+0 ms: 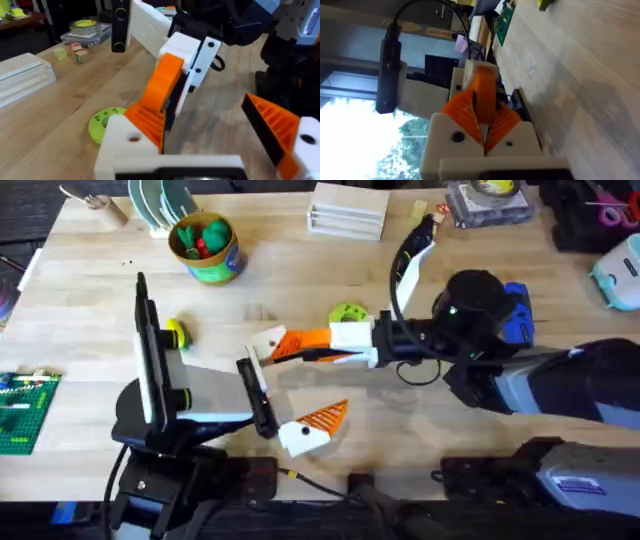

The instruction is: Pick up the gripper from the table and insert it into the empty holder that is missing its gripper. Then pick up a screw, insert it into the mounting hole, and use the screwdriver to tighten it. Finally, clean up the table by picking up the vegetable and placing it into the bucket.

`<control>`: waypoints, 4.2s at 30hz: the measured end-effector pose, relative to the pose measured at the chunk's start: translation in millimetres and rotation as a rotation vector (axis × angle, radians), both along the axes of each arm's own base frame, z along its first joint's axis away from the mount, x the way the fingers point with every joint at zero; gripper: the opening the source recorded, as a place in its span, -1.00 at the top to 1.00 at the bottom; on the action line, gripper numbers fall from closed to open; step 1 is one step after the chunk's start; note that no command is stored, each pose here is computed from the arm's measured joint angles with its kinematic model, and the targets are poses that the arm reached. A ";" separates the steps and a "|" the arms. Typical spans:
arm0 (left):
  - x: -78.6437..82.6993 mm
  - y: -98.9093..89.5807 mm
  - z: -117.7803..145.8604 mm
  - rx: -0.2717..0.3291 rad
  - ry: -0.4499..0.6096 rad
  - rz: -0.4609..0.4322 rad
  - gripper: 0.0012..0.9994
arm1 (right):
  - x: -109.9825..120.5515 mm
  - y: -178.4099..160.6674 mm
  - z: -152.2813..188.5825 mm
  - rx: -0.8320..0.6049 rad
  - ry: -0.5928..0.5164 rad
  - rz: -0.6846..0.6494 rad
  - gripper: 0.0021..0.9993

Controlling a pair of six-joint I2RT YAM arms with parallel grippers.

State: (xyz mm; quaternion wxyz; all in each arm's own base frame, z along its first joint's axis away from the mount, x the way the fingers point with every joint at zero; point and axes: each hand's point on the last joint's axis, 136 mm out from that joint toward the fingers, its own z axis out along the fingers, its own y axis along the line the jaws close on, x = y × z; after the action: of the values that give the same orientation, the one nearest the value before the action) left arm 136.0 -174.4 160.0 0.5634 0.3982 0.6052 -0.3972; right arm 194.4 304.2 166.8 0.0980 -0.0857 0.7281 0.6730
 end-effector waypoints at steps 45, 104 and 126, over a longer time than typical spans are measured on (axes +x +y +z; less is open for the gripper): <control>-7.4 -3.3 0.5 0.000 0.000 -0.044 -0.99 | 2.4 16.5 15.5 0.066 -0.084 0.248 -0.88; -7.5 -3.4 0.5 0.001 -0.002 -0.044 -0.99 | 74.7 -64.3 -100.4 -1.251 -0.648 0.277 -0.48; -7.5 -3.4 0.6 0.001 -0.002 -0.044 -0.99 | 88.4 -62.3 -108.2 -1.278 -0.666 0.240 0.41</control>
State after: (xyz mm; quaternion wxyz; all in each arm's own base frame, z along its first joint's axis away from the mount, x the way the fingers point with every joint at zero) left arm 128.5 -177.8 160.6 0.5552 0.4121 0.5957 -0.4088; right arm 282.8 241.9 58.6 0.1707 -0.4054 0.8960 0.0611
